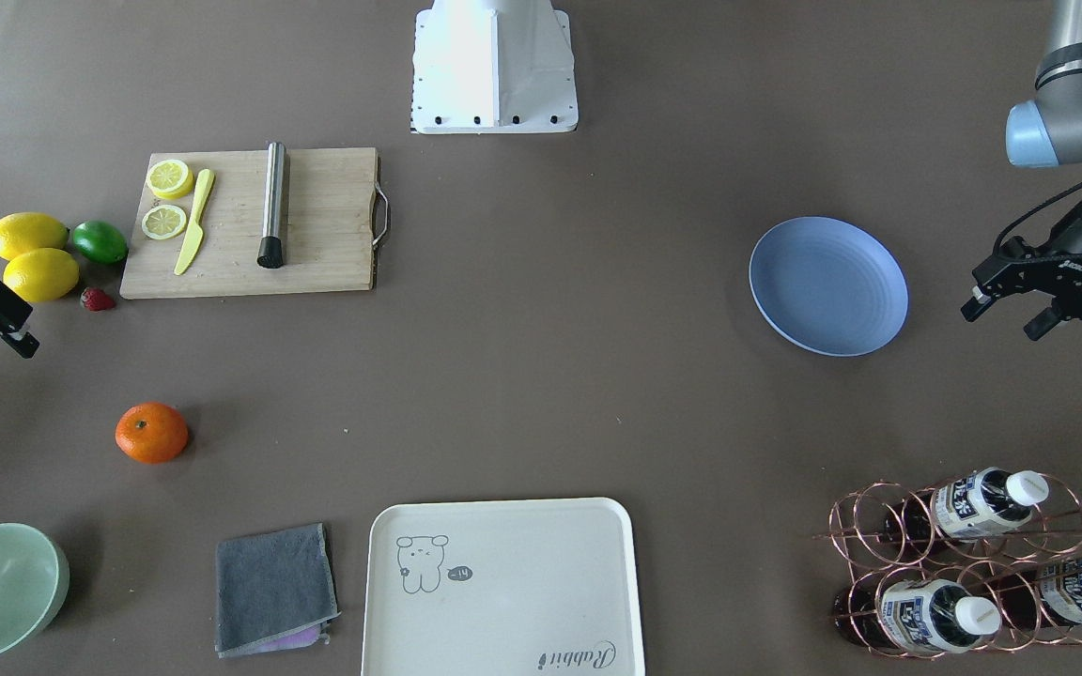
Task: Pick orange to plate
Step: 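Grasp the blue plate's rim with the left gripper while the right arm moves in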
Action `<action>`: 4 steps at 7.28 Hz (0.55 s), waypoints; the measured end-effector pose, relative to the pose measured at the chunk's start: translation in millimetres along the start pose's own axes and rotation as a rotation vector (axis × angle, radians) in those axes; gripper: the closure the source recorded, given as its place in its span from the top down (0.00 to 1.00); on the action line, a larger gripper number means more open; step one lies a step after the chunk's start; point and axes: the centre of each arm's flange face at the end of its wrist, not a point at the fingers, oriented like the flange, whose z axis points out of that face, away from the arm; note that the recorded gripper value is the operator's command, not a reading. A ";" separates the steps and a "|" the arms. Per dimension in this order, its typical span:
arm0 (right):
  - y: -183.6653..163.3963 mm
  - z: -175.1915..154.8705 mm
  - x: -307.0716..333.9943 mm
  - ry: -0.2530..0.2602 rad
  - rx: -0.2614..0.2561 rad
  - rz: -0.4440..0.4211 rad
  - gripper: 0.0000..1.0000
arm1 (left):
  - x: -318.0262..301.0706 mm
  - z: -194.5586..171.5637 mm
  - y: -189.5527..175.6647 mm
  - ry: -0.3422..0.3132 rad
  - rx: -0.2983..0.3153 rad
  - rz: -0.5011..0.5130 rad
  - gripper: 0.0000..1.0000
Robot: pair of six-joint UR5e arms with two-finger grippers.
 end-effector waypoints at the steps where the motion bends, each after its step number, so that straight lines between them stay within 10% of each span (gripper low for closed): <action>1: -6.6 8.3 -13.8 -0.006 0.002 -0.001 1.00 | -7.9 5.7 18.7 -0.004 -0.022 -0.015 0.97; 4: -11.2 10.0 -26.9 -0.018 0.009 -0.004 1.00 | 5.9 61.3 81.2 0.019 -0.050 -0.067 0.84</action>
